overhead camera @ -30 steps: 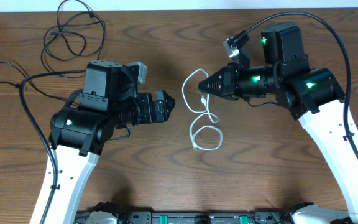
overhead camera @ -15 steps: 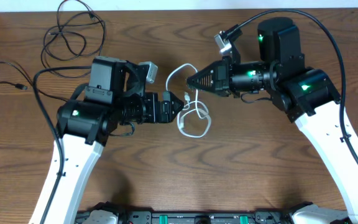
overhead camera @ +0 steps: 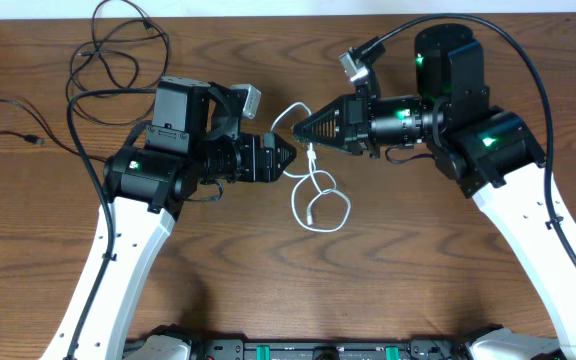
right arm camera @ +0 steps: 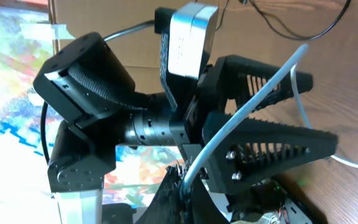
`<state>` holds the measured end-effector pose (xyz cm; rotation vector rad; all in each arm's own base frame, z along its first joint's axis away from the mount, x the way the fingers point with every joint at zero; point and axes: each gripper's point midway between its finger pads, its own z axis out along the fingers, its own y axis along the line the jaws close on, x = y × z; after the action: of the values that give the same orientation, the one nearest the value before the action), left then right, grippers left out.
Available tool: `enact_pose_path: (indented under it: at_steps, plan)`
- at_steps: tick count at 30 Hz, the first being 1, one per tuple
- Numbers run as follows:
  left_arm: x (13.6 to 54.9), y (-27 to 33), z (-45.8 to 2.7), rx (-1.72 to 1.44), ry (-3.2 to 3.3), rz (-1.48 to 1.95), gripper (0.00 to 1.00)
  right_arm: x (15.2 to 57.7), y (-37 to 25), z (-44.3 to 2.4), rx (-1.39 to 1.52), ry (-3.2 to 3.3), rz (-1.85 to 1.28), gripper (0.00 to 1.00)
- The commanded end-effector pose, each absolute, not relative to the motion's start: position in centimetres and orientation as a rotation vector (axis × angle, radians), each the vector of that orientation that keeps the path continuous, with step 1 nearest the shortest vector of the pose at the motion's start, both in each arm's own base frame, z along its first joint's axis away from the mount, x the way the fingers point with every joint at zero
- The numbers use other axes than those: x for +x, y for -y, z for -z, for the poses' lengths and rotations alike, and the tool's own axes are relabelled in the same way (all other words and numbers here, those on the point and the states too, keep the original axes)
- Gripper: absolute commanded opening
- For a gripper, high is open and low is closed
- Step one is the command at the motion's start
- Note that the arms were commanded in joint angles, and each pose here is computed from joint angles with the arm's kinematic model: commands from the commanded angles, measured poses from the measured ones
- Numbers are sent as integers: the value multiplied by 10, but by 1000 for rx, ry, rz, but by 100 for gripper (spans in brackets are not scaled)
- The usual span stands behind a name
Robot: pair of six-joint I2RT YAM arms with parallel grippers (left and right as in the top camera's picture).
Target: Untangle cables
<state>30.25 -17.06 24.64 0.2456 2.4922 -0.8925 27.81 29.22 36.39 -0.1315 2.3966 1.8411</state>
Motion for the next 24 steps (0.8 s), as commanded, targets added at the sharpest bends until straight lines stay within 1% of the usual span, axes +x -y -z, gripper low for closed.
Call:
enact_pose_path:
  at_steps: [1,6,11,13,16,18,20,22,24]
  plan:
    - [301,173,-247,270,-2482,907,79,272,-295,-371,-166,-2389,-1871,1]
    - [299,173,-248,266,-2483,911,79,277,-294,-366,-169,-2383,-1811,1]
    - [303,155,-252,174,-2479,870,80,303,-275,-326,96,-2492,-1506,2]
    - [307,135,-244,35,-2524,794,80,311,-261,-307,207,-2537,-1350,1]
    - [306,91,-224,-289,-2613,618,80,322,-227,-275,397,-2597,-1032,1]
    - [301,73,-216,-393,-2647,559,81,324,-210,-262,464,-2614,-888,1]
    - [295,66,-212,-439,-2673,551,80,323,-202,-256,491,-2629,-827,1]
    - [288,65,-209,-457,-2702,551,81,321,-202,-255,508,-2636,-825,2]
    - [281,70,-208,-440,-2730,585,81,321,-202,-253,583,-2637,-838,2]
